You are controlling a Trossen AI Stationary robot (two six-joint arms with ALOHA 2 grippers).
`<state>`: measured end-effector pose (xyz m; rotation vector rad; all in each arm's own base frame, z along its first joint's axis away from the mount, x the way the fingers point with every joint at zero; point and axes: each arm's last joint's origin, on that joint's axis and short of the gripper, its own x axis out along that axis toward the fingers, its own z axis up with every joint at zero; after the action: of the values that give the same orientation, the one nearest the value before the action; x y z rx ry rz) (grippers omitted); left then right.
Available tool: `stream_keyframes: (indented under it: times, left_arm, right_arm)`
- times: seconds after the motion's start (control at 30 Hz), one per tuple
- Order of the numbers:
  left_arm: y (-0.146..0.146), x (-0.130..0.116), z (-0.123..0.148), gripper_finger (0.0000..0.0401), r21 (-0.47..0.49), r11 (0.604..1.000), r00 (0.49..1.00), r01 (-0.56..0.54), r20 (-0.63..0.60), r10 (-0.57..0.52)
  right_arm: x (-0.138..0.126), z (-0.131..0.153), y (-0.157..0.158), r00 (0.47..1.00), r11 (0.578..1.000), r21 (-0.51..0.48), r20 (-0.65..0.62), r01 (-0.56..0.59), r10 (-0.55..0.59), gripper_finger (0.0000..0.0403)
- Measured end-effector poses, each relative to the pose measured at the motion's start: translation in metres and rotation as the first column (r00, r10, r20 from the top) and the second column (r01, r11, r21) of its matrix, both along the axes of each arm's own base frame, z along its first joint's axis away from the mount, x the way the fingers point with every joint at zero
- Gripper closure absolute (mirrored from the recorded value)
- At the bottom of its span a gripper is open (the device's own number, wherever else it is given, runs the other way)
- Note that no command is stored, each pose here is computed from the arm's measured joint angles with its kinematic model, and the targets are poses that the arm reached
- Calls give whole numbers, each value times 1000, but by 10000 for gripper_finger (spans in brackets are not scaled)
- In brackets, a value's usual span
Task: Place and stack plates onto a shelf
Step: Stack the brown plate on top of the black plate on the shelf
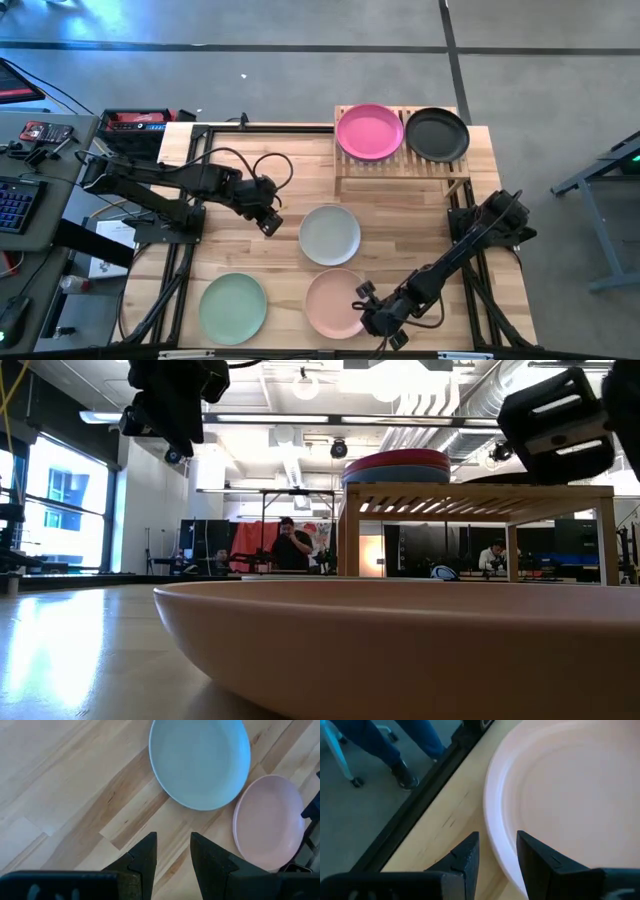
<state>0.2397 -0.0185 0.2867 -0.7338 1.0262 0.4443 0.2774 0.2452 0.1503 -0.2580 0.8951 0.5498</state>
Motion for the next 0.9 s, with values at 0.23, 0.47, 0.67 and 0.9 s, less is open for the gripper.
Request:
stream_keyframes:
  times: [0.23, 0.47, 0.67, 0.9]
  left_arm:
    - [0, 0, 0, 295, 1, 1000, 1000, 0, 0, 0]
    - [0, 0, 0, 295, 1, 1000, 1000, 0, 0, 0]
    - [0, 0, 0, 295, 2, 1000, 1000, 0, 0, 0]
    - [1, 0, 0, 295, 18, 1000, 1000, -9, 2, 9]
  right_arm:
    - [1, -12, 1, 1000, 1000, -25, -25, -14, 13, 293]
    - [2, -21, 1, 999, 997, -74, -21, -34, 32, 293]
    - [3, -21, 0, 1000, 996, -83, -10, 12, -12, 304]
    - [3, -19, 1, 998, 1000, -7, -55, 28, -28, 389]
